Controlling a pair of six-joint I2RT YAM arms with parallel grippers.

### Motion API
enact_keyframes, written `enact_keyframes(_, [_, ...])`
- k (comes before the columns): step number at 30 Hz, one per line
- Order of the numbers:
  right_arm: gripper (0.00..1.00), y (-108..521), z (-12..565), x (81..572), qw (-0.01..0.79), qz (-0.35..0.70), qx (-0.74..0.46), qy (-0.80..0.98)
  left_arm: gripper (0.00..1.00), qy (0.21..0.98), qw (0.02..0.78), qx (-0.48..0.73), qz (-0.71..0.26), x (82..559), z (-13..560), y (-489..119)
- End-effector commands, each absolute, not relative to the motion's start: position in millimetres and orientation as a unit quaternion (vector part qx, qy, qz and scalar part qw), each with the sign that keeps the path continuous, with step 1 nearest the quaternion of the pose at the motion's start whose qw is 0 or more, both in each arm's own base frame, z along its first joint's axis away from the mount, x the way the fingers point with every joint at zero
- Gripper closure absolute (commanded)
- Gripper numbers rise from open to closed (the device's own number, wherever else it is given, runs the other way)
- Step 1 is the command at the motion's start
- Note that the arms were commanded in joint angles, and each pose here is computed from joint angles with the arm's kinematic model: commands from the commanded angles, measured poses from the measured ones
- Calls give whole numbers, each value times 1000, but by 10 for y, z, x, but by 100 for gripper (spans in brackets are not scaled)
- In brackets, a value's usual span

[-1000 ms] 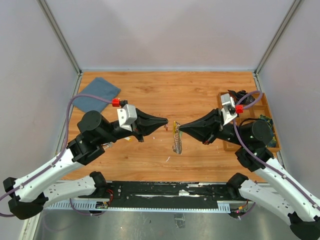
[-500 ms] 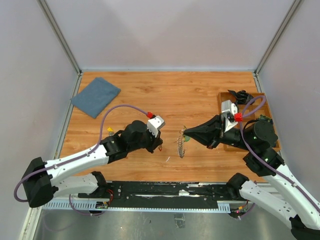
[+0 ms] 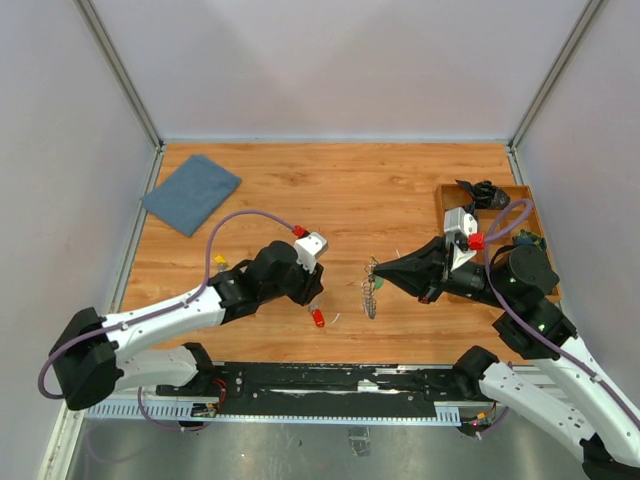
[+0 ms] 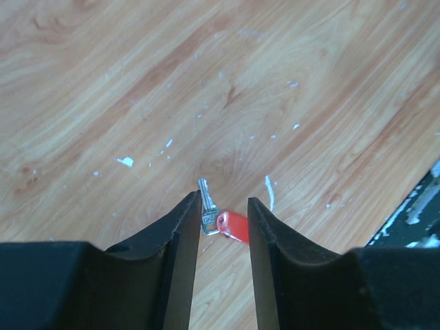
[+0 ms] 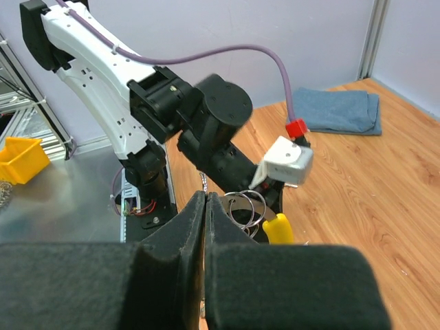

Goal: Put the keys on the keyring

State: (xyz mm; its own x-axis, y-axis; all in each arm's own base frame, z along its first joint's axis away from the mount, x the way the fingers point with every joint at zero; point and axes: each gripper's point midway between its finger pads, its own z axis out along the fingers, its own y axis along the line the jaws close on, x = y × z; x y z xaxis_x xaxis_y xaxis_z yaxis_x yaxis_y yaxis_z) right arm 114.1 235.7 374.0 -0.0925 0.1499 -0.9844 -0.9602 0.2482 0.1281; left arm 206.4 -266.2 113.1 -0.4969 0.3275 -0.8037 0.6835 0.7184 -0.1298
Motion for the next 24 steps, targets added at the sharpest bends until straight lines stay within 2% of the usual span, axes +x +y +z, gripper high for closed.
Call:
enact_keyframes(1, [99,2291,3833,1136,587,475,-366,544,61,769,483,301,-291,2090,1870,-2805])
enact_keyframes(7, [99,2316,3781,1189,590,478,-355,545,60,608,608,314,-403,1807,3186,-2827])
enact_keyframes(11, [100,2353,3822,1187,594,490,-354,531,59,510,640,344,-461,1514,3736,-2850])
enact_keyframes(16, [99,2392,3915,1144,602,505,-360,502,58,448,635,372,-508,1298,3985,-2944])
enact_keyframes(24, [100,2444,3963,1127,600,520,-364,488,58,417,615,397,-539,1182,4044,-3089])
